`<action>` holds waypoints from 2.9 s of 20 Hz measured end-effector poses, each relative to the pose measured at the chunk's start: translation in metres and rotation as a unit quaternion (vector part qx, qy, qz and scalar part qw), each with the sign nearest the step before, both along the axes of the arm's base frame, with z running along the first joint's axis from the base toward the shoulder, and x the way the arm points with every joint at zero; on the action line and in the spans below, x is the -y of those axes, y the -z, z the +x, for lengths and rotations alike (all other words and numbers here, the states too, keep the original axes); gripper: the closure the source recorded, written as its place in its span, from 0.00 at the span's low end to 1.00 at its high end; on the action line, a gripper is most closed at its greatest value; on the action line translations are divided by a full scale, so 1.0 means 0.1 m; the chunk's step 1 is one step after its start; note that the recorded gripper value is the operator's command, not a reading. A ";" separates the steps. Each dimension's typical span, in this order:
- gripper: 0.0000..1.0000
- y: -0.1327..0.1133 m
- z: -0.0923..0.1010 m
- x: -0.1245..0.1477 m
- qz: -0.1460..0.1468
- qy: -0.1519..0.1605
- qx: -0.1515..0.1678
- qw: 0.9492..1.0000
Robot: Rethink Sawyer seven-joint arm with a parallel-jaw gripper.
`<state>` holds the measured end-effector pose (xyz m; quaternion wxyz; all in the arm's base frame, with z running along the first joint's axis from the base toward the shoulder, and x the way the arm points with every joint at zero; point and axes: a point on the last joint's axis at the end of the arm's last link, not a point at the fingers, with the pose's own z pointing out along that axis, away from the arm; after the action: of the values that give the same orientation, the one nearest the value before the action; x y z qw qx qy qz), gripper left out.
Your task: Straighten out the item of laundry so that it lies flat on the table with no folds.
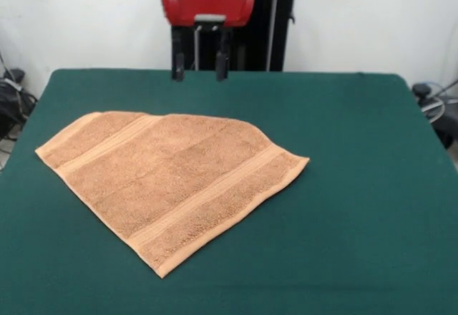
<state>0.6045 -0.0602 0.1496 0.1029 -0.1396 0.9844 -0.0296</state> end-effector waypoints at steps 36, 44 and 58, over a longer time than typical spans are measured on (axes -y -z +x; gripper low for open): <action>0.00 0.86 0.54 -0.28 0.040 0.027 -0.056 0.997; 0.00 1.02 0.57 -0.28 0.049 0.033 -0.063 0.996; 0.00 1.68 0.31 -0.58 0.010 0.011 0.012 1.000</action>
<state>0.6353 -0.0019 -0.0185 0.1160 -0.1274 0.9848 -0.0229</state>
